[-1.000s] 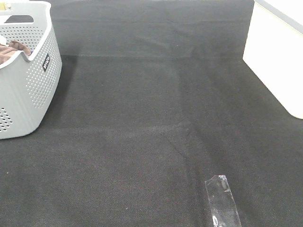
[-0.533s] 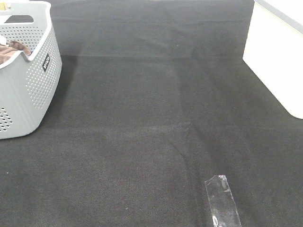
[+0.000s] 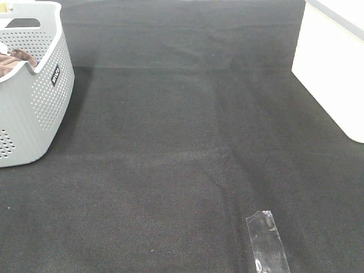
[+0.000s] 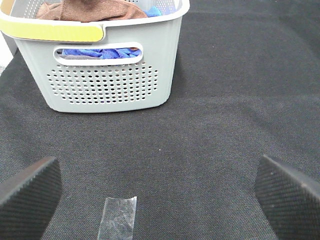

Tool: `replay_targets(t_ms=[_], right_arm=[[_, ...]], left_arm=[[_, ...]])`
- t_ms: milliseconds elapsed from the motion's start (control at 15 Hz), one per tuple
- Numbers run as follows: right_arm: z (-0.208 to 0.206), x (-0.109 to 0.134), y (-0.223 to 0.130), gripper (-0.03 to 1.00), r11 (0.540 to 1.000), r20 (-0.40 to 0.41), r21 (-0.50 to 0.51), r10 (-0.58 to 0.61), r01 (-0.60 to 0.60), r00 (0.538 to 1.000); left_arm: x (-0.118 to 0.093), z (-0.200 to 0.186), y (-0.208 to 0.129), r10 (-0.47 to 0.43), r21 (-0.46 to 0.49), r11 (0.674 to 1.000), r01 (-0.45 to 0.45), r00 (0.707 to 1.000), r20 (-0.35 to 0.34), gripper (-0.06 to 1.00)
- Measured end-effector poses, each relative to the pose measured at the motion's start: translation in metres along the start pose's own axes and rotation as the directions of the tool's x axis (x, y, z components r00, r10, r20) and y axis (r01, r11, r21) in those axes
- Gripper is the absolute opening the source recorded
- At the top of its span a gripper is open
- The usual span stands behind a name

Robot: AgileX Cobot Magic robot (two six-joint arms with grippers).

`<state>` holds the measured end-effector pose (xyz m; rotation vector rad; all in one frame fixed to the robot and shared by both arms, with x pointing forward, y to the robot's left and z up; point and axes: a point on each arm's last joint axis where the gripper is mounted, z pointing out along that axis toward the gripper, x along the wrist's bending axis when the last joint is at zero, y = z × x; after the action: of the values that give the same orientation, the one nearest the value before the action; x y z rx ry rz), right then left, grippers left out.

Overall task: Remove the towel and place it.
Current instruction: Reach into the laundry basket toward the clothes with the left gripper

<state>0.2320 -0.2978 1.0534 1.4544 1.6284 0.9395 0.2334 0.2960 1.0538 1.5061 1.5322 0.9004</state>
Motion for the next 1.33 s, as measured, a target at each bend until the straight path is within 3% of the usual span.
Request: replay_targets(t_ms=[733,800,933,1133,1267,1333], right_arm=[[0.0,0.0,0.0,0.68,1.0,0.0,0.0,0.0,0.0,1.0],[0.0,0.0,0.0,0.68,1.0,0.0,0.0,0.0,0.0,1.0],[0.0,0.0,0.0,0.68,1.0,0.0,0.0,0.0,0.0,1.0],[0.0,0.0,0.0,0.68,1.0,0.0,0.0,0.0,0.0,1.0],[0.0,0.0,0.0,0.68,1.0,0.0,0.0,0.0,0.0,1.0],[0.0,0.0,0.0,0.68,1.0,0.0,0.0,0.0,0.0,1.0]], left_arm=[[0.0,0.0,0.0,0.0,0.0,1.0,0.0,1.0,0.0,0.99],[0.0,-0.001,0.001,0.031,-0.002,1.0,-0.031,1.0,0.0,0.99],[-0.001,-0.007,0.02,0.176,0.043,0.983,-0.176,0.984,0.002,0.99],[0.004,0.0,0.097,0.432,0.229,0.876,-0.425,0.902,0.021,0.99],[0.007,0.032,0.156,0.572,0.308,0.766,-0.565,0.817,0.075,0.99],[0.008,0.057,0.182,0.639,0.336,0.694,-0.637,0.76,0.121,0.99]])
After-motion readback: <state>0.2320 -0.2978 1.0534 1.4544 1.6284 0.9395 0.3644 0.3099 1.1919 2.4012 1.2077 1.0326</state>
